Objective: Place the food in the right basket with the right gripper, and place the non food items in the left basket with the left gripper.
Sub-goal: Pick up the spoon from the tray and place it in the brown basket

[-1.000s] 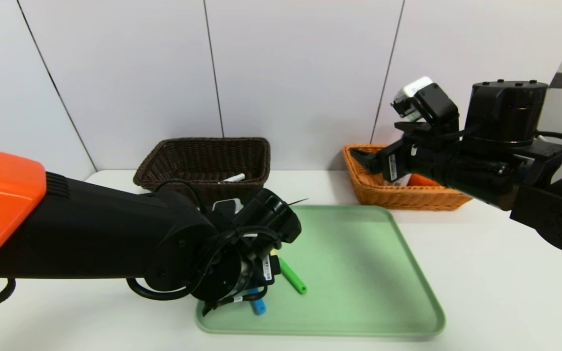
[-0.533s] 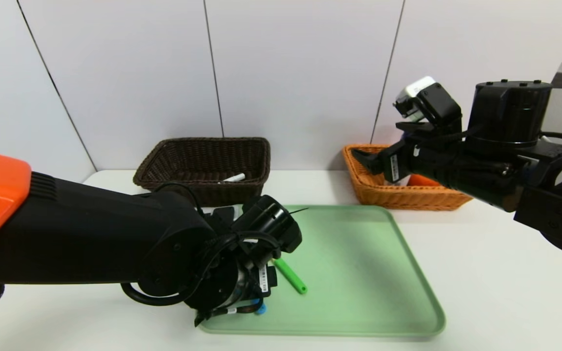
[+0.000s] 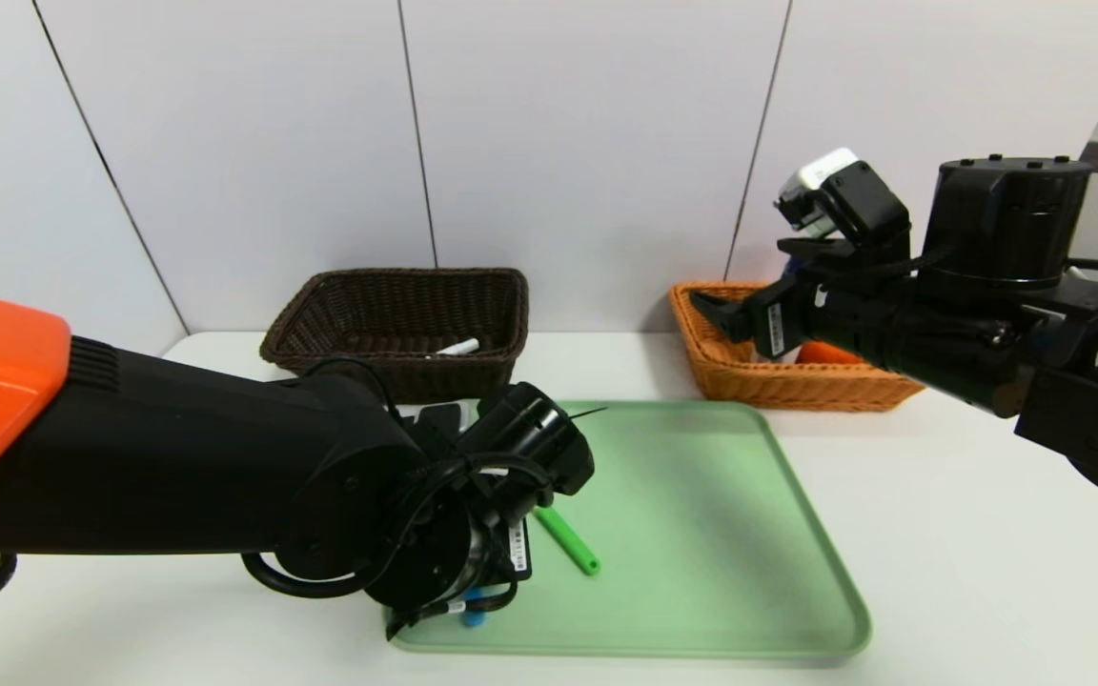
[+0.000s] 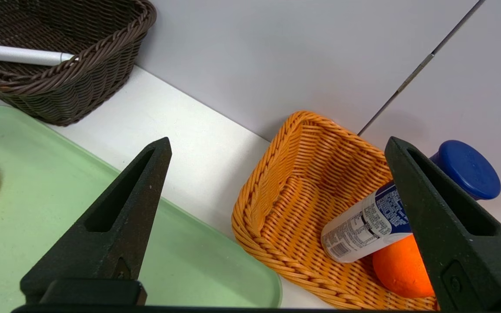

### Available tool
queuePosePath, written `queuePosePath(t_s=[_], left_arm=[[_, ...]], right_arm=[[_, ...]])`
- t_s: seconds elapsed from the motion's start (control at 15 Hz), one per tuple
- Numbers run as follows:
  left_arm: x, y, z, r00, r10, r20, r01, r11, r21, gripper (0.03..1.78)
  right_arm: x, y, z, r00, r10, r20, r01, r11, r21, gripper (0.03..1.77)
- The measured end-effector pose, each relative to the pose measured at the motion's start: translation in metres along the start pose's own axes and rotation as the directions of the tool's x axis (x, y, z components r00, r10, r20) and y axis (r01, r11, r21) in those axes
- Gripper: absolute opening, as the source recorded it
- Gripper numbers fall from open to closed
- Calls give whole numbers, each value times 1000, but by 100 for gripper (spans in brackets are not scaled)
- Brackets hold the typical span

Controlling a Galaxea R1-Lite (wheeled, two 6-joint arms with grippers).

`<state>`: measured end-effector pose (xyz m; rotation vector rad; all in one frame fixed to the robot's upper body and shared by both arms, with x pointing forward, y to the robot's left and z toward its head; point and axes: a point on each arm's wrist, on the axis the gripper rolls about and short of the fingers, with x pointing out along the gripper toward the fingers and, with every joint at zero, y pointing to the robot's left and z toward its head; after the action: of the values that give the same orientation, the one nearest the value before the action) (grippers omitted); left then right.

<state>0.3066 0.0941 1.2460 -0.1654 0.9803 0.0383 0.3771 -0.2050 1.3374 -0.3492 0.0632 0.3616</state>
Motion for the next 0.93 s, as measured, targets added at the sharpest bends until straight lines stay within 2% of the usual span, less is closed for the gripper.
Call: queuePosePath(t_s=[0.07, 0.47, 0.73, 0.93], left_arm=[[0, -1, -1, 1000, -1, 0, 1, 1000, 4, 11], [-1, 0, -1, 1000, 13, 20, -13, 1000, 8, 11], [-21, 6, 9, 994, 11, 107, -15, 999, 33, 11], [-48, 12, 22, 984, -39, 176, 36, 999, 22, 11]], right_arm=[[-1, 0, 0, 1000, 1, 0, -1, 1000, -1, 169], [-3, 0, 1, 1000, 2, 4, -2, 1000, -2, 170], [-5, 1, 0, 1000, 7, 1, -7, 1000, -2, 170], [-6, 2, -1, 1000, 7, -1, -7, 1000, -2, 170]])
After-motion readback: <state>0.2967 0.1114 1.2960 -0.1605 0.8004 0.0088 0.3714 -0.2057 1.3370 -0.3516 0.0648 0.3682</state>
